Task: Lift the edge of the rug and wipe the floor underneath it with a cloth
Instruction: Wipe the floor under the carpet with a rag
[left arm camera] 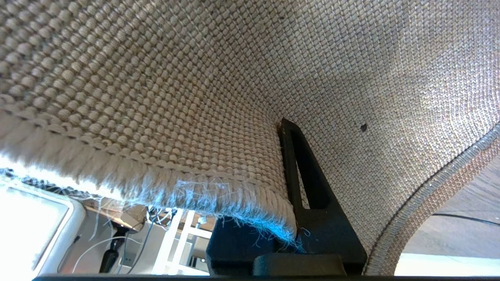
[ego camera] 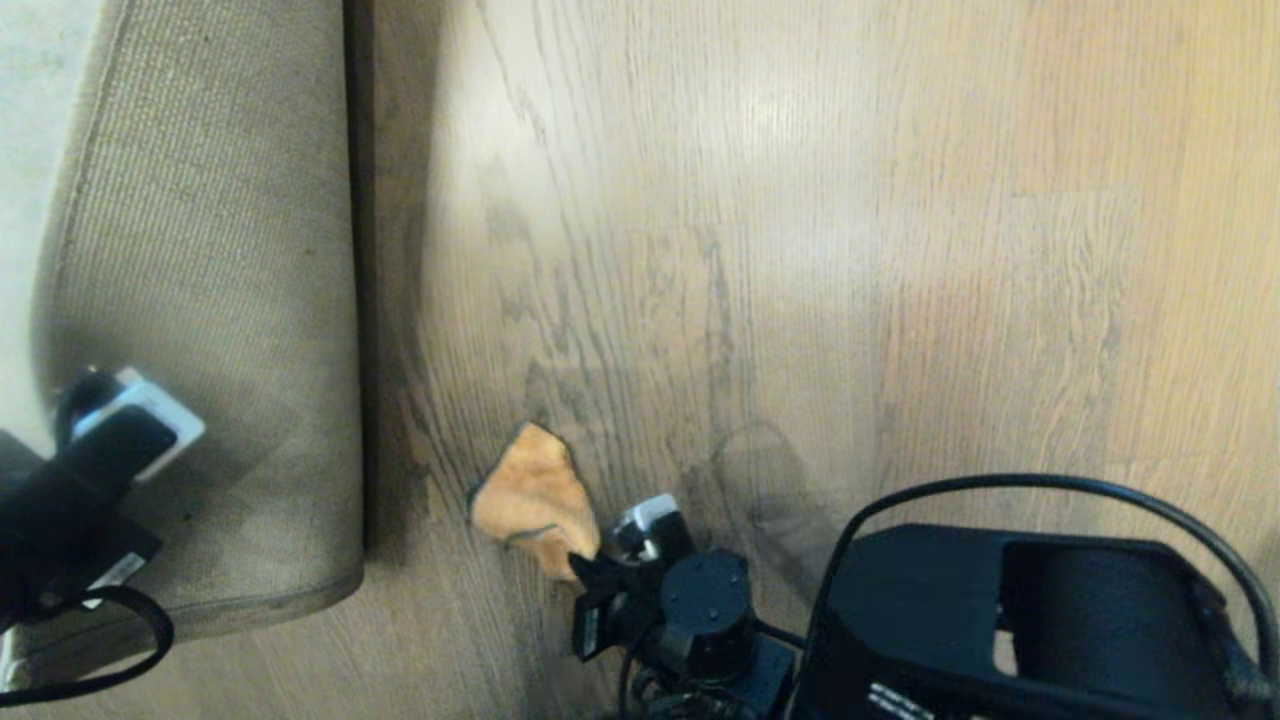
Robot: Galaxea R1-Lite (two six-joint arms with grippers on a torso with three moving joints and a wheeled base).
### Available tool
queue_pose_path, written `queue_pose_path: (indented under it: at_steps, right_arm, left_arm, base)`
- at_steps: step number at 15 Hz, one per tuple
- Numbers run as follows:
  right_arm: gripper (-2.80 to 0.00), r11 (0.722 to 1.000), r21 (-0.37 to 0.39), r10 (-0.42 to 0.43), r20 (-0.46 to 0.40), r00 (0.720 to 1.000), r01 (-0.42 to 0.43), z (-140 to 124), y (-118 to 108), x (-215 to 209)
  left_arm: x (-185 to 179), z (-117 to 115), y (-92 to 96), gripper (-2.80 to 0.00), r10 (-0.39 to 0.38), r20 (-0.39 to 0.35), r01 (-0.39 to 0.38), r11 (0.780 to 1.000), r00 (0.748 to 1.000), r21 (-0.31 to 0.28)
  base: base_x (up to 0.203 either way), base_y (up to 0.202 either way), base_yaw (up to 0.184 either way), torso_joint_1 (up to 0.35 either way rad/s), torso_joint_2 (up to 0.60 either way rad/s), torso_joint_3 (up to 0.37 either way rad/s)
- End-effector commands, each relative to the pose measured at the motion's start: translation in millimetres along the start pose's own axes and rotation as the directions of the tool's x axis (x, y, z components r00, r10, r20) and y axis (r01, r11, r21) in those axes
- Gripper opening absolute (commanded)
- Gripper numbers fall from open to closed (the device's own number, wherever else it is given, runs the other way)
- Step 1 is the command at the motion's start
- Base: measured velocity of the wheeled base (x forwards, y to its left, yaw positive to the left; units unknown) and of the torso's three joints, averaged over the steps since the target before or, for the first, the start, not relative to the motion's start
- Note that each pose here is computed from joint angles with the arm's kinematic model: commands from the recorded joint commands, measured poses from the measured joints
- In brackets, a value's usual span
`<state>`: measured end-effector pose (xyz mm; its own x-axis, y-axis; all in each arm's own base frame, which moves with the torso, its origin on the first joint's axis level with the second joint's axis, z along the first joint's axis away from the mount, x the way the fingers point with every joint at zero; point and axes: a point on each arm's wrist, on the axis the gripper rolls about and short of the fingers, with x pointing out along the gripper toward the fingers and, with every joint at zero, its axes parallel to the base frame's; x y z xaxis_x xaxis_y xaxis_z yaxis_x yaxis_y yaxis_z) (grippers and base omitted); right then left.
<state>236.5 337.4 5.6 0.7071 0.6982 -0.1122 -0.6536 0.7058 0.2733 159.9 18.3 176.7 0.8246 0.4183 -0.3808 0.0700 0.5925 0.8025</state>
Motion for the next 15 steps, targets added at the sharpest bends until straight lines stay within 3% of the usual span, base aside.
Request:
queue_pose_path:
  at_steps: [1,5,8,12,15]
  right_arm:
    - [-2.80,0.998,0.014,-0.063,0.041,0.997,0.062,28,-25,-17]
    - [-2.80,0.987,0.036,-0.158,0.100,0.982,0.155,63,-62,-36]
    - [-2.80,0.991,0.036,-0.134,0.109,0.985,0.131,69,-55,-38]
    - [-2.80,0.999,0.011,0.034,0.046,0.998,-0.034,43,2,-36]
    - [-2.80,0.984,0.003,0.178,0.027,0.984,-0.179,22,59,-29]
  left_arm:
    - [0,0,0.1,-2.80,0.003,-0.001,-0.003,1.000,1.000,0.002]
    - [0,0,-0.7,-2.80,-0.002,-0.001,0.002,1.000,1.000,0.004]
    - [1,-1,-1.9,-2.80,-0.006,-0.005,0.006,1.000,1.000,0.005]
    - [1,-1,-2.4,-2.80,-0.008,-0.003,0.008,1.000,1.000,0.007]
    - [1,-2,-3.1,-2.80,-0.010,-0.005,0.010,1.000,1.000,0.008]
  base:
    - [0.000,0.000,0.000,0.000,0.00,0.000]
    - [0.000,0.000,0.000,0.000,0.00,0.000]
    - [0.000,0.000,0.000,0.000,0.00,0.000]
    - [0.000,0.000,0.000,0.000,0.00,0.000]
    - [0.000,0.000,0.000,0.000,0.00,0.000]
